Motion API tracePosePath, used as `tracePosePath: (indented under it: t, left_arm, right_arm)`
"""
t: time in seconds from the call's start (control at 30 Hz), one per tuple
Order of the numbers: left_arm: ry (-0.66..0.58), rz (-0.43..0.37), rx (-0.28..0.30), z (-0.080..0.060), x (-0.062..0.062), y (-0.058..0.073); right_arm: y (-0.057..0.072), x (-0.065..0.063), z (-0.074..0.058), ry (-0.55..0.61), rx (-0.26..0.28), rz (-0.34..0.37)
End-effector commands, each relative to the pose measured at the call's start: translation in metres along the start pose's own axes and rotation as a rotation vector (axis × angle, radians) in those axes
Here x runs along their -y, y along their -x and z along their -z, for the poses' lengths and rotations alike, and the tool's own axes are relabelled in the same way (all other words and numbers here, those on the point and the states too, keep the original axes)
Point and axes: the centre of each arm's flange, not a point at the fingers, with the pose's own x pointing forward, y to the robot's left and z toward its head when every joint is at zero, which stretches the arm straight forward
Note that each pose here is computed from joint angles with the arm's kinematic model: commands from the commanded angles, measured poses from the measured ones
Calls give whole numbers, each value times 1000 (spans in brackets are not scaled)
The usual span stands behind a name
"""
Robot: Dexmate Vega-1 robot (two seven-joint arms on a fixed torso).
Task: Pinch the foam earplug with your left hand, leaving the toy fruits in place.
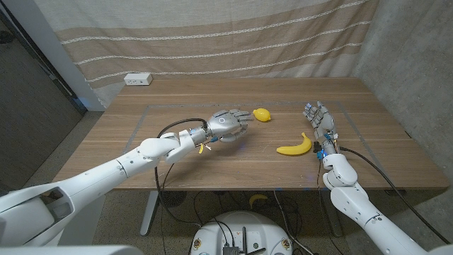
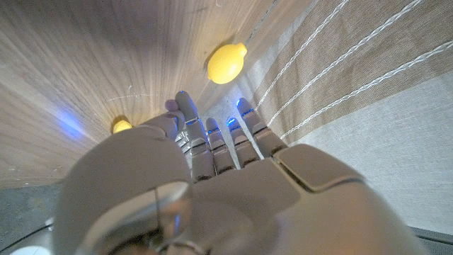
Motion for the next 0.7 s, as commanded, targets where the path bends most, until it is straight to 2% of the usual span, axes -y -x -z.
tracePosePath:
  t: [0.03,0.23,0.7]
  left_arm:
    - [191,-71,-119,11,-11,-6]
    - [293,-106,-141,14,-15,-9]
    - [451,-132,-186,24,-22,-6]
  right_arm:
    - [-2,-1,-1,1,4,-3]
    - [-4,-1,-2,3,6,-3]
    - [-8,-5,-2,8,9,-11]
